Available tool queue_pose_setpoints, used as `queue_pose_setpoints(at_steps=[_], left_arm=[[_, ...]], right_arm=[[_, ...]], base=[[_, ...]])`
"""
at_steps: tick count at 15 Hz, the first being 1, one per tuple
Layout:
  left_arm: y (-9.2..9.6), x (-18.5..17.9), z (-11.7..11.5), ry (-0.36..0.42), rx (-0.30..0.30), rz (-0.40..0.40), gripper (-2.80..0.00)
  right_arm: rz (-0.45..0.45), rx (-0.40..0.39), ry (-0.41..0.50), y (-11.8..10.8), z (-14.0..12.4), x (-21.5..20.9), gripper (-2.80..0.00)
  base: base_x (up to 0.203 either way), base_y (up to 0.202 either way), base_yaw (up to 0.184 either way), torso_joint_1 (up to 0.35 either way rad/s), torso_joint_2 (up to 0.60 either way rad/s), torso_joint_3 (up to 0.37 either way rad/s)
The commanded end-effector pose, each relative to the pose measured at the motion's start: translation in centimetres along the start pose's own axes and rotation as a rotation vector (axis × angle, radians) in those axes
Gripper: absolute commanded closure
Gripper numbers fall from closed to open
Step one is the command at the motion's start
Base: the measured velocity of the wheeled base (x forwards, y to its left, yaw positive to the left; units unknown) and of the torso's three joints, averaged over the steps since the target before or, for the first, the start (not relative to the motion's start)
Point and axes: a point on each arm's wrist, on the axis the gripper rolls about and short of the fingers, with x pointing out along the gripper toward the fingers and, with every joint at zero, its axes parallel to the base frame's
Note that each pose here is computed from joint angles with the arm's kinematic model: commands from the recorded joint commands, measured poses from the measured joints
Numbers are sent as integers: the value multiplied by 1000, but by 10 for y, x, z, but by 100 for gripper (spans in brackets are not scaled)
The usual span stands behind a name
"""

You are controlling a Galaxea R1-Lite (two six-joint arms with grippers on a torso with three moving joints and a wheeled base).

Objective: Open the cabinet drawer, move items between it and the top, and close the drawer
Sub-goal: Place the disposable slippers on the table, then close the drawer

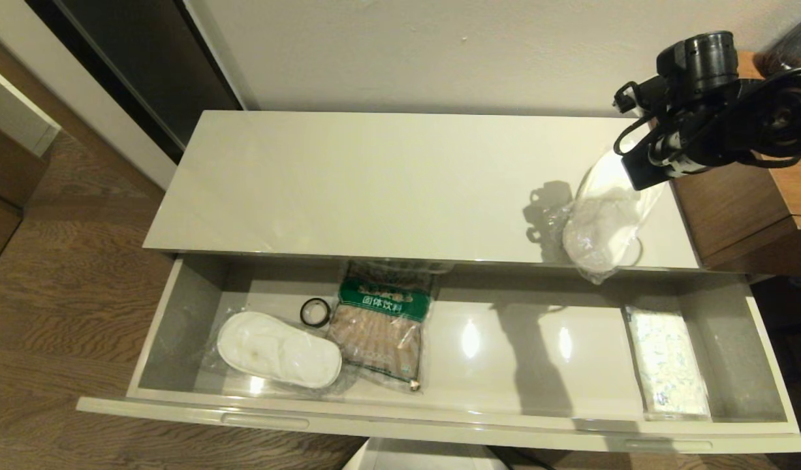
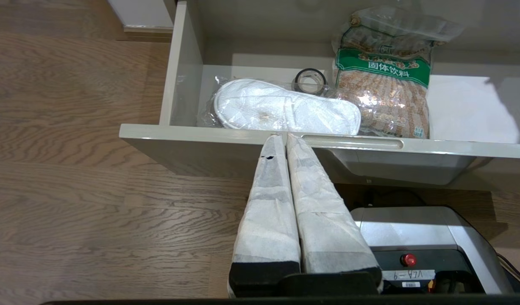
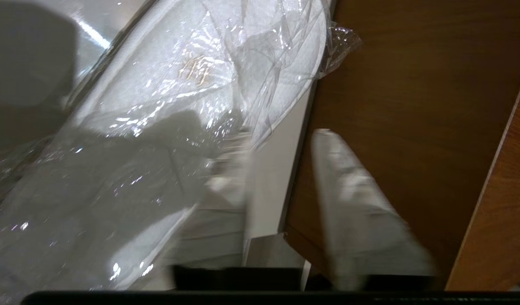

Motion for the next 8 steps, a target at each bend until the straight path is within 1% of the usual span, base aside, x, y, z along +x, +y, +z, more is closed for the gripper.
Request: queue_pose_setpoints(at_steps=[1, 3, 4, 5, 7, 8], left_arm=[[0, 0, 0, 0, -1, -1, 0], [0, 0, 0, 0, -1, -1, 0], [0, 0, 0, 0, -1, -1, 0], [0, 0, 0, 1, -1, -1, 0], [0, 0, 0, 1, -1, 0, 0], [0, 0, 0, 0, -1, 0, 0]], right_arm=[[2, 8, -28, -9, 2, -29, 0], [29, 4, -5, -15, 0, -54, 0], [56, 5, 34, -16, -6, -67, 0], [80, 8, 83, -17, -13, -78, 0], [127, 29, 219, -21, -33, -105, 0], [140, 71, 291, -22, -43, -121, 0]], base=[[0, 0, 0, 0, 0, 0], [0, 0, 0, 0, 0, 0], [0, 0, 0, 0, 0, 0], [0, 0, 0, 0, 0, 0], [0, 0, 0, 0, 0, 0], [0, 0, 0, 0, 0, 0]])
